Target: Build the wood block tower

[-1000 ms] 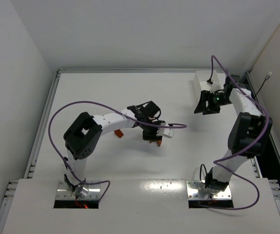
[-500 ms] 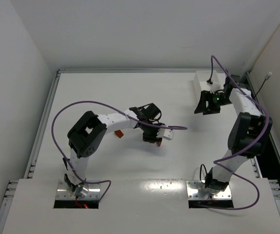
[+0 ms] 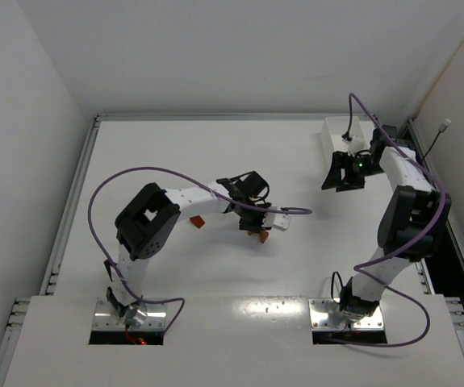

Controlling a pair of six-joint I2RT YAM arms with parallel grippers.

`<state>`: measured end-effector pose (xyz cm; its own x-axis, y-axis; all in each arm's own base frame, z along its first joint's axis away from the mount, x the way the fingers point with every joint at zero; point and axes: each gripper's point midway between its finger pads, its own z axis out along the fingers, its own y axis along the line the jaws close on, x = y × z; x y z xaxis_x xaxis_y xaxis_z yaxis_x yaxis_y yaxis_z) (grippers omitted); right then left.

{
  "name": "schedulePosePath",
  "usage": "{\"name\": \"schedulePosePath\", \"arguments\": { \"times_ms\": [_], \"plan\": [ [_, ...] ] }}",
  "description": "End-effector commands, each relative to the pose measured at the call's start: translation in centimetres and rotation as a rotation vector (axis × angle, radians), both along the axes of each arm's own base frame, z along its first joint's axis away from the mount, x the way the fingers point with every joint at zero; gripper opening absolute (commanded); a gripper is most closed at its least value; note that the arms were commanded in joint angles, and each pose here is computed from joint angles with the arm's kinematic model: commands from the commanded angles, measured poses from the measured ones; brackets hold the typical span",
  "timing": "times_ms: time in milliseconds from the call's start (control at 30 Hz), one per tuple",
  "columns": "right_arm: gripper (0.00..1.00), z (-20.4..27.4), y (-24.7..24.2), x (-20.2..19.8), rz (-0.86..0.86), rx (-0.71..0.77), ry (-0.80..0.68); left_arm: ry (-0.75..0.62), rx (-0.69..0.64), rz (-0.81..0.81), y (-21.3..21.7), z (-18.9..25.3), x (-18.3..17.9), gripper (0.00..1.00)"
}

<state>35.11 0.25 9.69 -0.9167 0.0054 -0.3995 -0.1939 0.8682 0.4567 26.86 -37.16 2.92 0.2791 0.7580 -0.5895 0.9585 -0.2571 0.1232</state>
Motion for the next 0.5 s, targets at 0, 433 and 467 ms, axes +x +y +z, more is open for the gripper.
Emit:
{"name": "schedulePosePath", "arguments": {
  "times_ms": [0,433,467],
  "plan": [
    [0.58,-0.4,-0.1,0.1,0.015,0.003,-0.002,-0.057,-0.08,0.007,-2.3,2.2,0.9,0.0],
    [0.58,2.0,5.2,1.1,0.079,0.277,-0.011,-0.936,-0.55,0.354,3.8,17.1,2.6,0.0],
    [0.58,2.5,6.2,0.8,0.1,0.32,-0.007,-0.971,-0.559,0.369,4.6,17.6,2.6,0.0]
  ]
}}
